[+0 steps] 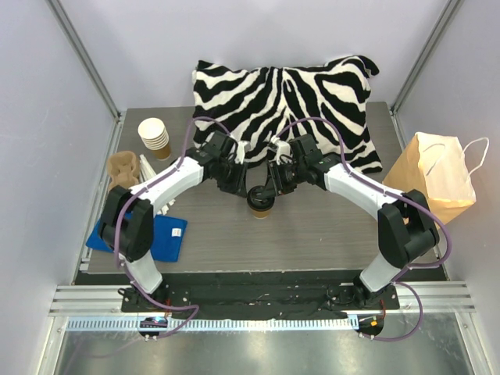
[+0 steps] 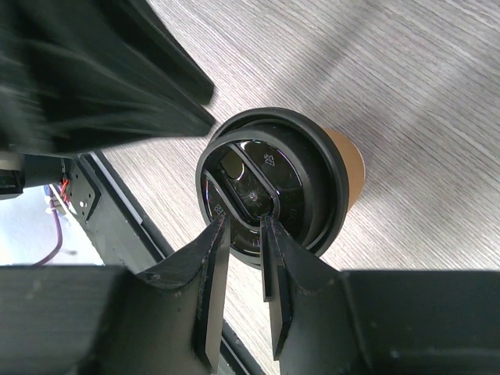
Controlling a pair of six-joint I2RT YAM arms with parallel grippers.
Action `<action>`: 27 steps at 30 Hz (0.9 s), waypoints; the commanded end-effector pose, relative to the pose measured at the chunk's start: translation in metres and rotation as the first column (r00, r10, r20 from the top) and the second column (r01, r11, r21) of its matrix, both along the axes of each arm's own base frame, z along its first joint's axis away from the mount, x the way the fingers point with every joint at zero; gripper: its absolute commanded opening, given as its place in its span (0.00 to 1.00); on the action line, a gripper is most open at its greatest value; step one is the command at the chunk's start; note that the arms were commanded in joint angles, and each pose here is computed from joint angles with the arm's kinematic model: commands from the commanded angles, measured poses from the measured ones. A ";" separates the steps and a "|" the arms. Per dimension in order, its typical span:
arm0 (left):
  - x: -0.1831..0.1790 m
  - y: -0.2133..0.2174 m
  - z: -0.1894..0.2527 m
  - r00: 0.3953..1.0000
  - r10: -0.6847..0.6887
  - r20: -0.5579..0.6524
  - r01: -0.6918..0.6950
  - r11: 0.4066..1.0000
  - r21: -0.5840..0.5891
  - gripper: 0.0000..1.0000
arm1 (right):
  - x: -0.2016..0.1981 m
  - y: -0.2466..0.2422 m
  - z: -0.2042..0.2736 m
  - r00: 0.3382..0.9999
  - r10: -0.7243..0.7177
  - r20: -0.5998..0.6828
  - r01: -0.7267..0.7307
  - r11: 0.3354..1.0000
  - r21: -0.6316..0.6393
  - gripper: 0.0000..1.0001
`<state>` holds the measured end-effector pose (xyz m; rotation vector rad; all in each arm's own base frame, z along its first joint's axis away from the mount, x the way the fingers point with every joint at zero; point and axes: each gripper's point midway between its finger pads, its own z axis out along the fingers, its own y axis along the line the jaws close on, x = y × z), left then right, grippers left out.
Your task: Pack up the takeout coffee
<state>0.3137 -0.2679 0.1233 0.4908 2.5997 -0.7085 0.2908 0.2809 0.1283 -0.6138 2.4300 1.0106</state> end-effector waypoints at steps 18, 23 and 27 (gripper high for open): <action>0.017 0.004 0.065 0.985 0.025 0.171 -0.011 0.996 -0.084 0.27 | -0.001 0.001 -0.004 0.994 0.105 0.040 -0.104 0.994 -0.023 0.31; 0.018 -0.003 0.048 0.993 0.019 0.119 -0.008 0.996 -0.089 0.27 | -0.001 0.002 -0.005 0.992 0.117 0.041 -0.116 0.993 -0.026 0.31; 0.003 -0.007 0.016 0.999 -0.005 0.044 0.007 0.998 -0.061 0.27 | -0.002 0.001 -0.007 0.993 0.117 0.032 -0.117 0.993 -0.025 0.31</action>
